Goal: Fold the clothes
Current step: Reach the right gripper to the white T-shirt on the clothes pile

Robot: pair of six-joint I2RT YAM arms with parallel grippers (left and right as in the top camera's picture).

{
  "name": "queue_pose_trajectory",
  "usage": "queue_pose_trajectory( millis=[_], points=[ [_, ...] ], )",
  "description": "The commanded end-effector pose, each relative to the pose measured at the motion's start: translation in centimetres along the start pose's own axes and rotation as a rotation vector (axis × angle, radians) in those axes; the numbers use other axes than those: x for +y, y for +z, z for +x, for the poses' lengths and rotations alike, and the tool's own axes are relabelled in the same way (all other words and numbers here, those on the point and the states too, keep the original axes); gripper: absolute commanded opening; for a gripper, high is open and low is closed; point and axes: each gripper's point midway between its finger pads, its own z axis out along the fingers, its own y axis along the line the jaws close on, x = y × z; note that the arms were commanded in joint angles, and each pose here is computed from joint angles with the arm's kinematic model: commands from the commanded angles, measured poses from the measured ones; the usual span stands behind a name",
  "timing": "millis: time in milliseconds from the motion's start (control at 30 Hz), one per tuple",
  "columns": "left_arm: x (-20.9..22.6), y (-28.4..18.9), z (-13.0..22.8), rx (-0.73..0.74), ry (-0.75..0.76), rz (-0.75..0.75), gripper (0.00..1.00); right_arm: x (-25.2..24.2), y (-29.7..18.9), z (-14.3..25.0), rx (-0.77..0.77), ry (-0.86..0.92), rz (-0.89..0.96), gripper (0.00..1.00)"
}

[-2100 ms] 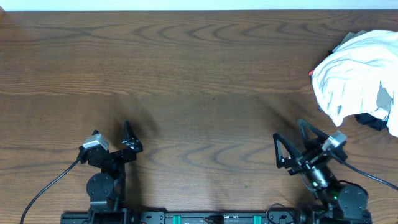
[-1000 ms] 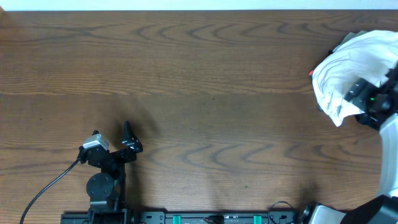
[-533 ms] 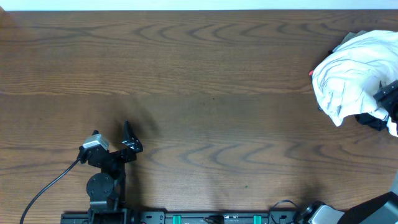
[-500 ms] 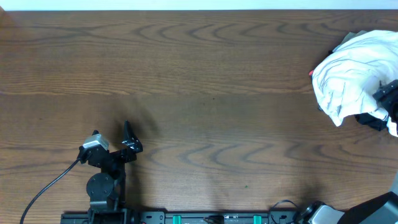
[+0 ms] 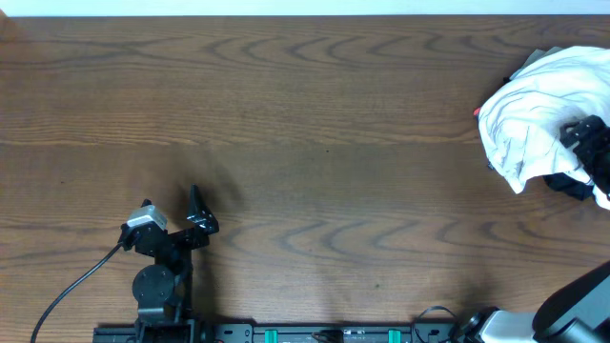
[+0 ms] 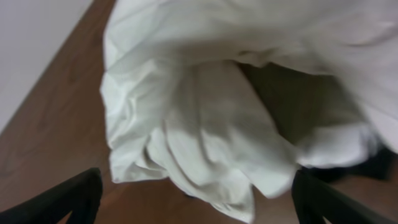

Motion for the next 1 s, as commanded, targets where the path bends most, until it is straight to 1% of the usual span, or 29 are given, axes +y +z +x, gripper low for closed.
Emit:
queue_pose_trajectory(
  millis=[0,167,300,400,500,633,733,967],
  points=[
    [1.1,0.1,1.5,0.038,0.023,-0.045,0.98,1.5,0.6,-0.3,0.015,-0.002,-0.087,0.98],
    [1.1,0.1,1.5,0.038,0.023,-0.045,0.98,-0.7,0.9,-1.6,-0.044,0.018,0.025,0.99],
    [1.1,0.1,1.5,0.038,0.023,-0.045,0.98,-3.3,0.4,-2.6,-0.101,0.125,0.135,0.99],
    [1.1,0.1,1.5,0.038,0.023,-0.045,0.98,-4.6,0.0,-3.3,-0.141,0.197,0.182,0.99],
    [1.1,0.1,1.5,0.038,0.023,-0.045,0.98,-4.8,-0.3,-4.3,-0.184,0.218,0.178,0.99],
    [1.1,0.1,1.5,0.038,0.023,-0.045,0.98,-4.4,-0.4,-5.7,-0.234,0.201,0.159,0.99],
    [1.1,0.1,1.5,0.038,0.023,-0.045,0.98,-4.6,-0.2,-6.3,-0.264,0.230,0.158,0.99],
    [1.1,0.1,1.5,0.038,0.023,-0.045,0.98,-5.7,1.9,-6.0,-0.241,0.244,0.167,0.98]
  ],
)
